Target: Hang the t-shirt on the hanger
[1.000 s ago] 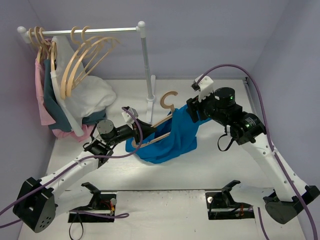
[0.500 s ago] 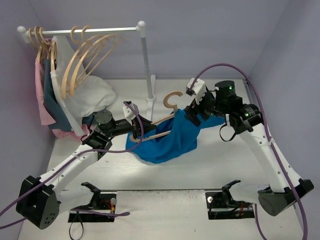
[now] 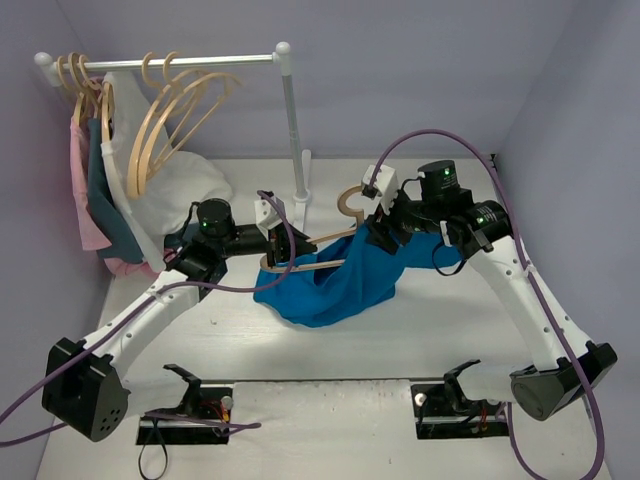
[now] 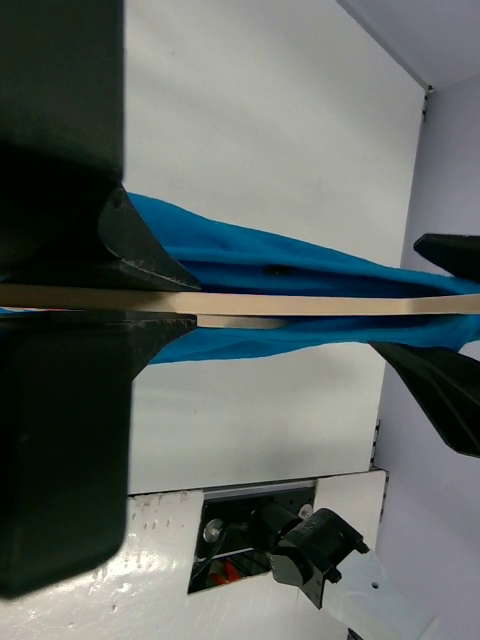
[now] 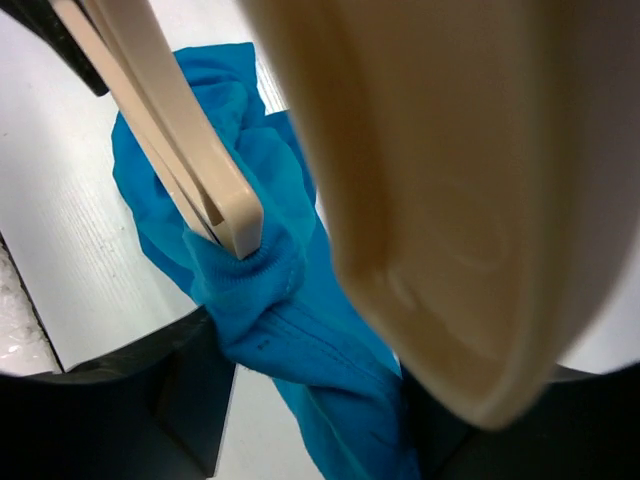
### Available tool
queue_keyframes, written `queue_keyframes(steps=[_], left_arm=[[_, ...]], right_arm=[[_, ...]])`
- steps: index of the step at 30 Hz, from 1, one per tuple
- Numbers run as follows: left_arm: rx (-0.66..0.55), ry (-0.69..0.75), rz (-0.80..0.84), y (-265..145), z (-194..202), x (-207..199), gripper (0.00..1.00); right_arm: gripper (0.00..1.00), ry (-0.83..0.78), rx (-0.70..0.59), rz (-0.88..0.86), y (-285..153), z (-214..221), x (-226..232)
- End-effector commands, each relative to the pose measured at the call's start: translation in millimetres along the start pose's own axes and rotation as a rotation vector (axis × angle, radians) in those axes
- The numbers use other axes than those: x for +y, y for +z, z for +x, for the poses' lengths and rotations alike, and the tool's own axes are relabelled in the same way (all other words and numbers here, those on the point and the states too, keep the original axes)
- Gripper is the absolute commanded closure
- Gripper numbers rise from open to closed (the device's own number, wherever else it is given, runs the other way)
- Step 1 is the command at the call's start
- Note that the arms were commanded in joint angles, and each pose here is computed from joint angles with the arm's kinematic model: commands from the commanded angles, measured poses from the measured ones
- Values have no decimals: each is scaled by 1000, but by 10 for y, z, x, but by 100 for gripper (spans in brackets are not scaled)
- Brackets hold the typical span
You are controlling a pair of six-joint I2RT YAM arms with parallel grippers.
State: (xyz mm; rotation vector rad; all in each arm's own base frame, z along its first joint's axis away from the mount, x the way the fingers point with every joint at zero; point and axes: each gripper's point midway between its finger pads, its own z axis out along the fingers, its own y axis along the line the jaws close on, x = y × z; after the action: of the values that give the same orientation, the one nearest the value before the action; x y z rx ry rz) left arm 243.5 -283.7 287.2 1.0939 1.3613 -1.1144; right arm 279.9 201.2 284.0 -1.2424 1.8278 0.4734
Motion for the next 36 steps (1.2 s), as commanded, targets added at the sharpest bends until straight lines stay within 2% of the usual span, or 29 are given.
queue_keyframes(steps=[1, 3, 5, 9, 11, 13, 14, 16, 19, 20, 23, 26, 29, 32, 34, 36], left_arm=[[-95, 193, 53, -43, -530, -19, 100], [-93, 198, 55, -58, -543, 30, 100], [-94, 231, 65, -57, -570, 63, 100], [-91, 251, 78, -57, -602, 102, 100], [-89, 251, 86, -50, -597, 115, 100], [-89, 251, 81, -55, -614, 143, 100], [-88, 250, 77, -57, -618, 155, 100], [-85, 242, 45, -79, -632, 210, 89], [-82, 230, -13, -146, -726, 262, 61], [-81, 228, -40, -159, -740, 305, 59], [-93, 223, -199, -306, -917, 405, 44], [-98, 185, -423, -529, -1060, 599, 42], [-126, 5, -609, -746, -1059, 680, 42], [-114, -163, -728, -832, -881, 658, 42], [-75, -239, -811, -812, -617, 577, 42], [-86, -298, -868, -742, -510, 460, 42]], right_arm=[[49, -38, -60, -36, -48, -149, 65], [52, -37, -67, -57, -48, -147, 111], [61, -34, -66, -66, -46, -123, 139], [72, -37, -70, -79, -60, -109, 185], [82, -49, -77, -96, -67, -107, 222], [98, -87, -81, -119, -56, -70, 264], [100, -91, -82, -122, -54, -66, 270], [100, -88, -84, -121, -61, -77, 268], [100, -95, -100, -117, -99, -133, 267], [100, -96, -101, -116, -103, -138, 265], [100, -105, -124, -110, -150, -237, 251], [100, -115, -134, -112, -158, -277, 250], [100, -107, -131, -102, -150, -294, 213], [100, -98, -127, -98, -128, -309, 185], [100, -97, -125, -77, -137, -335, 138], [100, -96, -120, -66, -131, -342, 105]])
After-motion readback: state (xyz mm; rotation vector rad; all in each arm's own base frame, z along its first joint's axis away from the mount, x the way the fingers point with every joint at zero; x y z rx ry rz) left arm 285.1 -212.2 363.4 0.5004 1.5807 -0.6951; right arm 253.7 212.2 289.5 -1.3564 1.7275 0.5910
